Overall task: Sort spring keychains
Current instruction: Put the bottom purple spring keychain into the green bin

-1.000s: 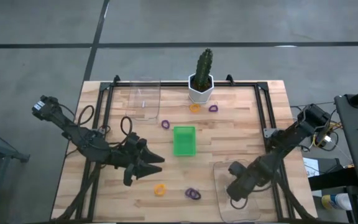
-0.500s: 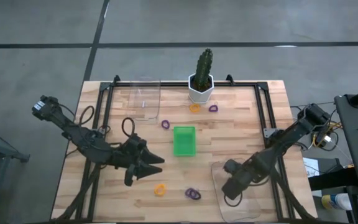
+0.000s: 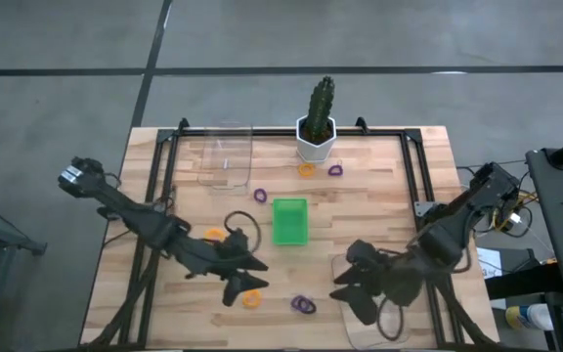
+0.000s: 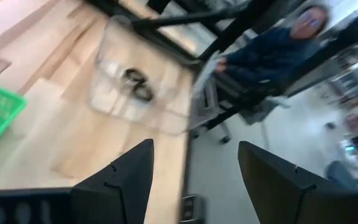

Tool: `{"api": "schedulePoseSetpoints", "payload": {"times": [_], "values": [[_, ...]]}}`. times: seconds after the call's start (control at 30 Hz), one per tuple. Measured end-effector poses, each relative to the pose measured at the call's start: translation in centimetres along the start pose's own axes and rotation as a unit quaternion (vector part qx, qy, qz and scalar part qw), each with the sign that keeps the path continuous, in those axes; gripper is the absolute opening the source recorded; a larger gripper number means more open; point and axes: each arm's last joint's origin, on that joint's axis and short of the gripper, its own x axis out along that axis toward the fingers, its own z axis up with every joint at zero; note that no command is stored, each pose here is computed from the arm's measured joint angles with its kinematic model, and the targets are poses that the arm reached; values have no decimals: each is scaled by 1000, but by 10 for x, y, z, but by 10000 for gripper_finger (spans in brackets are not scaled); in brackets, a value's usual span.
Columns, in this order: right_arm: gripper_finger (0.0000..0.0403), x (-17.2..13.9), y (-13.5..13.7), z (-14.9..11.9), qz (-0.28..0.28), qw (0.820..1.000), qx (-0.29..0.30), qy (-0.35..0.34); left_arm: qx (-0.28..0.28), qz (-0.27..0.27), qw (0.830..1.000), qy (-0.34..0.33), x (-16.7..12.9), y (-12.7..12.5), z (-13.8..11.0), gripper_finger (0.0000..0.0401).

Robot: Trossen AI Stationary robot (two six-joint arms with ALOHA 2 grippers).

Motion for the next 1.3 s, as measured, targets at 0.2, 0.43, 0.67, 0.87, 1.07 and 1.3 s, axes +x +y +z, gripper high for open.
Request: {"api": "schedulePoseSetpoints", "payload": {"times": [0.2,0.43,0.67,0.87,1.07,1.3], "values": [[196,-22,18,15,26,998,-36,-53,40,31,997,55,37,16,-17,226],[196,-33,24,23,35,995,-61,-67,148,27,980,131,87,16,-35,226],[196,-36,26,25,40,995,-56,-69,251,19,948,195,138,1,-40,226],[196,-36,26,25,41,995,-56,-68,273,35,928,250,179,4,-57,226],[193,-36,26,25,41,995,-59,-68,268,61,917,291,202,16,-78,226],[185,-36,26,25,41,995,-67,-69,272,89,909,305,216,32,-94,226]]}}
